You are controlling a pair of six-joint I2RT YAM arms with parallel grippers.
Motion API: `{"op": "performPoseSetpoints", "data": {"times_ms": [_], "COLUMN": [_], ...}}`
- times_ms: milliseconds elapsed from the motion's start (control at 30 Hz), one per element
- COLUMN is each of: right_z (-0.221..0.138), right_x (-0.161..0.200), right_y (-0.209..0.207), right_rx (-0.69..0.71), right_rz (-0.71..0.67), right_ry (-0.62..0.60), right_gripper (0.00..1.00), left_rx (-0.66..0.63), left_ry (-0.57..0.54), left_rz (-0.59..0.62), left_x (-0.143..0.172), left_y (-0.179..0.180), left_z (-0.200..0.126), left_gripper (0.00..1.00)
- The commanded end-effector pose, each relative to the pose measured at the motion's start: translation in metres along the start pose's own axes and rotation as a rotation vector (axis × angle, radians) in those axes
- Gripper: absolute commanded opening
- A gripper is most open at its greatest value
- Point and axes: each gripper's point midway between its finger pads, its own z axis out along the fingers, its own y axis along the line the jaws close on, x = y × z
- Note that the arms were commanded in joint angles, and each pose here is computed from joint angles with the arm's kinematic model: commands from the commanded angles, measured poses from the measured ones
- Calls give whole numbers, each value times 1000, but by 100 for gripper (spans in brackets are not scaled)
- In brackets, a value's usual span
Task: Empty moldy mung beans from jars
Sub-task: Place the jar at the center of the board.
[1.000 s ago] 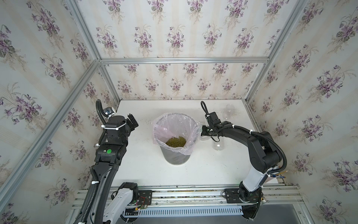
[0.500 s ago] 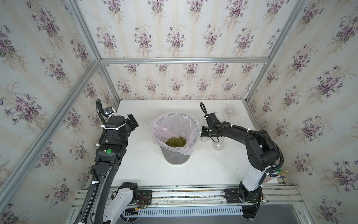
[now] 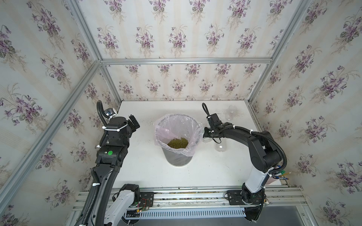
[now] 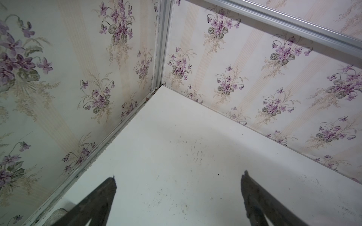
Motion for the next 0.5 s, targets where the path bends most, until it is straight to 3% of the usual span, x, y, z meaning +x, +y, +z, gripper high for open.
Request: {"op": "performPoseSetpoints", "data": {"times_ms": [0,233,467], "right_z": [-4,-6,-3], "right_x": [-14,-18,-13], "right_y": [4,5,1], "right_rx": [-4,-3,15], "right_rz": [-4,-7,-13], "right_ry": [-49,-51,-28], "right_gripper": [55,63,64], "left_rx": [-10,-14,-20], "left_ry": [-20,-24,-30], "left_rz": [-20,-21,-22], "left_x": [-5,-6,-7], "left_y": [1,2,4], "left_z": [0,-1,-2], "left_gripper": [100,100,100]}}
